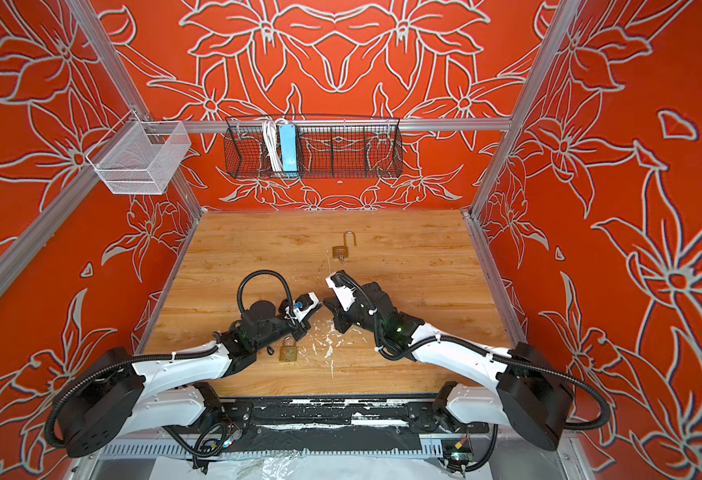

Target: Unlock with the key

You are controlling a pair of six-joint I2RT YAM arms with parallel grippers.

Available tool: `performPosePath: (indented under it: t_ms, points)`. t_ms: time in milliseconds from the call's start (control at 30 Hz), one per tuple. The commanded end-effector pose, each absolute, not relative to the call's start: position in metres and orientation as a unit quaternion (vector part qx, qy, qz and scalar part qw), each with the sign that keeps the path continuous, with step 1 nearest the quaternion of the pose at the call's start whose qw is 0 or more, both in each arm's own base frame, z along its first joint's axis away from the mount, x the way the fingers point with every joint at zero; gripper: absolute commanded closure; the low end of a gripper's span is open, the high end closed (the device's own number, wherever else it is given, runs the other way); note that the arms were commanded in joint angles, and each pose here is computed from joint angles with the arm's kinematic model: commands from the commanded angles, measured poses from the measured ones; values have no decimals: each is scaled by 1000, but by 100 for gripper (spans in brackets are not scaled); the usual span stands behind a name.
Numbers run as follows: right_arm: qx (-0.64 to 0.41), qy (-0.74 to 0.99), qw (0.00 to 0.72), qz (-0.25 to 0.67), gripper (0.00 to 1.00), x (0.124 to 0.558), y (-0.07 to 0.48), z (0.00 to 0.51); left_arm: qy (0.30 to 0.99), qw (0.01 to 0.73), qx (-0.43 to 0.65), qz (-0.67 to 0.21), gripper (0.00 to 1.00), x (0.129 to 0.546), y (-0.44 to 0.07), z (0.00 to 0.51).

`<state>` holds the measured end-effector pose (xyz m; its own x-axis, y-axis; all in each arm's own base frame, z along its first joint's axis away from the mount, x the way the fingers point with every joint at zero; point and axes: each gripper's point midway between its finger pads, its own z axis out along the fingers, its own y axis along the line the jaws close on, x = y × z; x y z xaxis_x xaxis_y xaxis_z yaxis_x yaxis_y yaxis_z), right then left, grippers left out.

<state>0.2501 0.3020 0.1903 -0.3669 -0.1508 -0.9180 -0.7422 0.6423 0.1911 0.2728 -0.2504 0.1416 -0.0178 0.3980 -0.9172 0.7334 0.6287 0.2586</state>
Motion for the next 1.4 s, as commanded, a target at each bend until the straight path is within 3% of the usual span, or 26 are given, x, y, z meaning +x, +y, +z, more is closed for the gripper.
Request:
performPosePath:
  t_ms: [0,200,400,633,800,1067,1367]
  points:
    - [-241,770,527,266,93,265,275,203,720,550,413,-94,100,278,-238,129]
    - [-153,770,566,252,90,277,231,212,684,562,463,-47,100,269,-242,131]
    - [-138,775,540,299,83,285,231,205,553,546,627,60,100,230,-266,124]
    - [-129,761,542,333,82,288,226,205,358,446,762,304,100,216,-276,106]
    - [-162,729,556,365,79,275,231,224,214,383,746,502,100,237,-288,136]
    - [-215,721,503,426,70,266,261,227,178,418,720,524,100,232,-293,180]
    - [-244,696,482,473,59,252,274,241,183,521,679,483,100,199,-283,217]
